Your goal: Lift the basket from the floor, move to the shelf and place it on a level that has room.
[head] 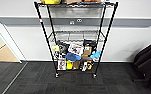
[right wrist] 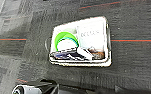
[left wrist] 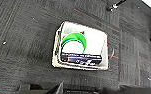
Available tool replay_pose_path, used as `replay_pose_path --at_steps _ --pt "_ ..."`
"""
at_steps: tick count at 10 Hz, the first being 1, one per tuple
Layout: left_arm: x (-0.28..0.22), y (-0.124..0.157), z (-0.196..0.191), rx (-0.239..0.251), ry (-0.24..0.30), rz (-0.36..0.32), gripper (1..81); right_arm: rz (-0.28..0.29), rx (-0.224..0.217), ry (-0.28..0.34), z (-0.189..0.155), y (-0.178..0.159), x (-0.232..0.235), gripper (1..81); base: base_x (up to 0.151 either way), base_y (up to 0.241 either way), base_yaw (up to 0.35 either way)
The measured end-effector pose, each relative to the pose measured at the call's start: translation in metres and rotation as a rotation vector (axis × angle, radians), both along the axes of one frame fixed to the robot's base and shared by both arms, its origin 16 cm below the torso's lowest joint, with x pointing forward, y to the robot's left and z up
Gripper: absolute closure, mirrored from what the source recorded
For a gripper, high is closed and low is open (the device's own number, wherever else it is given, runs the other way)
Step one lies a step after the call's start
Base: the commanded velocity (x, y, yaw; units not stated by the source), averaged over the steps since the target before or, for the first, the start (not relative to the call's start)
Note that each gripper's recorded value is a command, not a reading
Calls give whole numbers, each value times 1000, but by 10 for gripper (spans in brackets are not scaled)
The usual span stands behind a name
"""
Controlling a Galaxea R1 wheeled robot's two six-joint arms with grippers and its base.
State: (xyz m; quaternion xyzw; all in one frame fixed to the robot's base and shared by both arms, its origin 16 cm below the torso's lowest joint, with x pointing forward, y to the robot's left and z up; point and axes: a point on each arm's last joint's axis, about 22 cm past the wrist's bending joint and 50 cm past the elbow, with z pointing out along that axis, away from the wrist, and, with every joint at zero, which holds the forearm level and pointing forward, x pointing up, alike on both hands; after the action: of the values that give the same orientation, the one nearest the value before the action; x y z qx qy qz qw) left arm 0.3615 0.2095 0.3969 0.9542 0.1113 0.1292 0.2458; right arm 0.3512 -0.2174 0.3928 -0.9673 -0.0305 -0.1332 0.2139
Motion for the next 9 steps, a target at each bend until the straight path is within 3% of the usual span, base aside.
replay_pose_path --at_steps 3,9 --pt "19 0 -8 0 -26 0 10 -5 -7 -26 -9 -4 21 10 0 0 0" --pt "12 -1 -66 -1 46 0 10 -15 -12 53 -67 -9 11 10 0 0 0"
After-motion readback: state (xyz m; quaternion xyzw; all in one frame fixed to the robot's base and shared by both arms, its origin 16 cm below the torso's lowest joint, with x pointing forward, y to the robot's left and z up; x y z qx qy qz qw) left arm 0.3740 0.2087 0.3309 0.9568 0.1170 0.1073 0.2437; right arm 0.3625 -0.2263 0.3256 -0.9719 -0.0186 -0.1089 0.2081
